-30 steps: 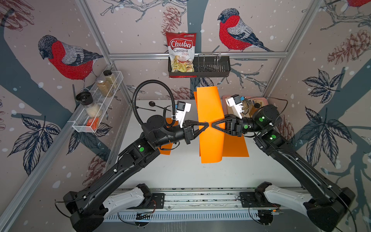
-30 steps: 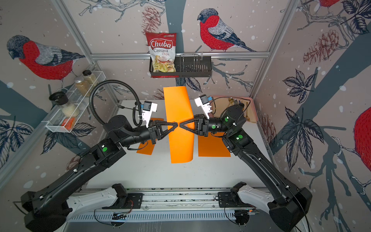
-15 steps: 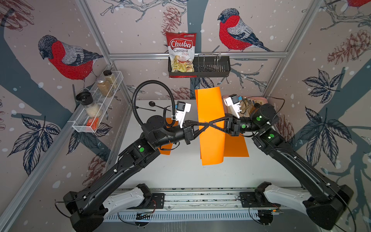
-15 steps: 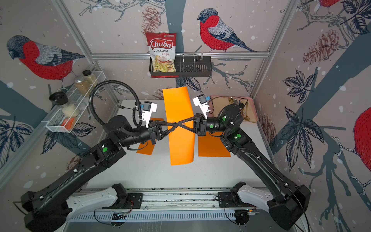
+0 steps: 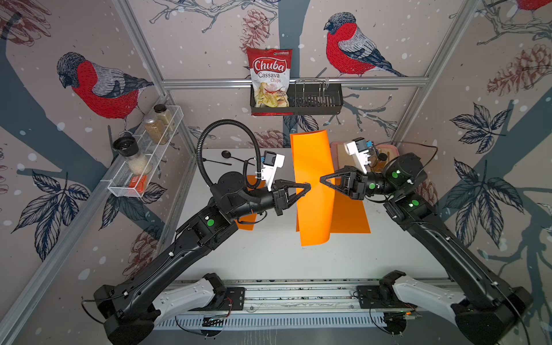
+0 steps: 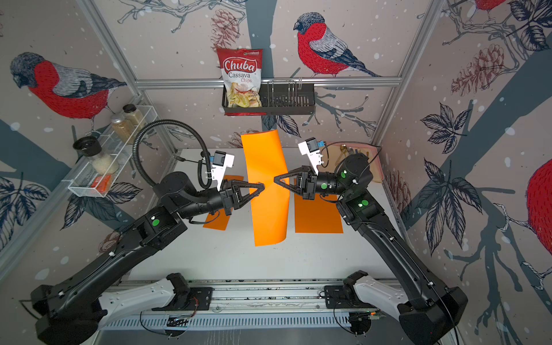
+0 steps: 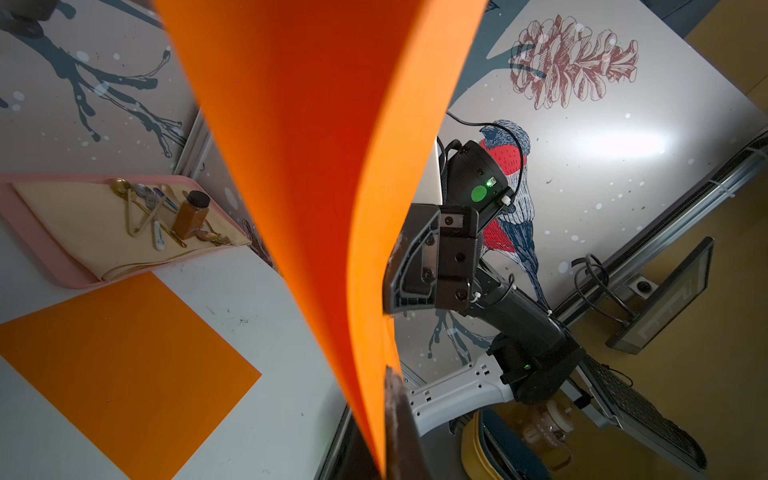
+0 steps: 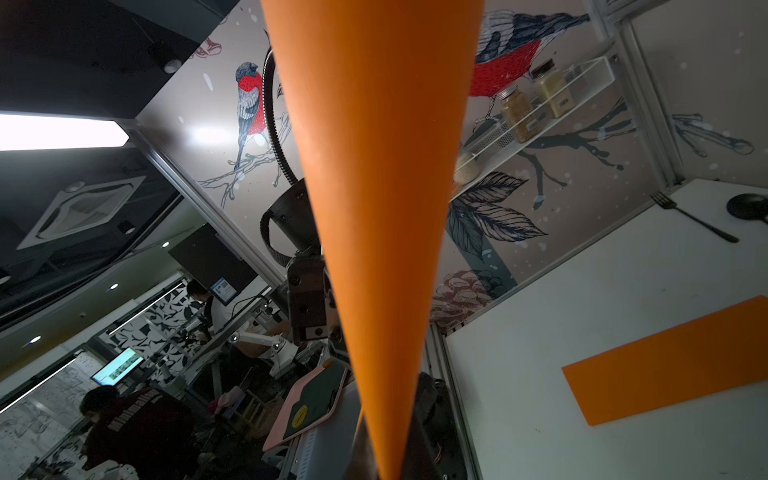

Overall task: Fold the rectangular paper in half along the long edge
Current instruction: Fold the paper.

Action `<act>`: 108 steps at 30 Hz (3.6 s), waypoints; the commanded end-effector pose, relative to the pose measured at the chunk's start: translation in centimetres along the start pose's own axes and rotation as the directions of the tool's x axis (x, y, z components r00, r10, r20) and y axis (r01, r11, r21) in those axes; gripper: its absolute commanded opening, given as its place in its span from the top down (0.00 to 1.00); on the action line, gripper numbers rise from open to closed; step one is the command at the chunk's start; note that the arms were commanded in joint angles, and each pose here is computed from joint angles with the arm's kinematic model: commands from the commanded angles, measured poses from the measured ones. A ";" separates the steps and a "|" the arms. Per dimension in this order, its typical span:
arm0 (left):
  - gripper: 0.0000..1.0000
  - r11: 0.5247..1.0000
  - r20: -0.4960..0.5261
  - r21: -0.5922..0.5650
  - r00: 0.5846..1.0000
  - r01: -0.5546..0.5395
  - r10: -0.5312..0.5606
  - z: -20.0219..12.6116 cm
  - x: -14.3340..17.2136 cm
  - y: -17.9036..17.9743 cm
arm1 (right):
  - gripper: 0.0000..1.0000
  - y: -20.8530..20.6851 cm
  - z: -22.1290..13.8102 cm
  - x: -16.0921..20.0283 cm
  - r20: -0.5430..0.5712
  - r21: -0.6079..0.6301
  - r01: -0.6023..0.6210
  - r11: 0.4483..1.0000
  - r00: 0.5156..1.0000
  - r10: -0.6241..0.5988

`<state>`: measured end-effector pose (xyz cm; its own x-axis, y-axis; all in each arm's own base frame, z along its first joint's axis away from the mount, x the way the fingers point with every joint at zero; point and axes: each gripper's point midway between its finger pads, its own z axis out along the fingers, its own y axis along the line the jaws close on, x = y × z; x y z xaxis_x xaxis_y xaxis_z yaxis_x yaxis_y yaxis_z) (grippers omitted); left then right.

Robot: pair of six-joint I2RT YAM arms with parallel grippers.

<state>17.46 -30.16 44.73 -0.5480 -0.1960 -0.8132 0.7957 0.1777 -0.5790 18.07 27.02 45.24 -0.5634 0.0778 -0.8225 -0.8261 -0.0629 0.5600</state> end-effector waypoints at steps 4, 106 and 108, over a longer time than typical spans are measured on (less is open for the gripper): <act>1.00 0.999 0.033 0.030 0.999 -0.034 0.033 -0.4 -1.1 -1.2 | 0.97 0.5 -0.6 -0.5 0.012 -0.007 0.017 1.000 1.000 -0.016; 1.00 0.978 0.041 0.204 0.998 -0.050 0.042 -0.3 -0.2 -3.4 | 0.93 3.6 -0.1 -0.7 -0.002 -0.044 0.109 0.993 0.994 -0.109; 1.00 0.976 0.037 0.211 0.998 -0.048 0.041 -0.3 -0.1 -3.4 | 0.80 3.5 0.0 -1.0 0.005 -0.042 0.112 0.993 0.994 -0.111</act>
<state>15.42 -30.60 45.56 -0.5349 -0.2032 -0.8201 0.8342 0.0270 -0.5508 15.72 26.78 46.90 -0.5029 0.0593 -0.8623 -0.8629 -0.0909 0.4971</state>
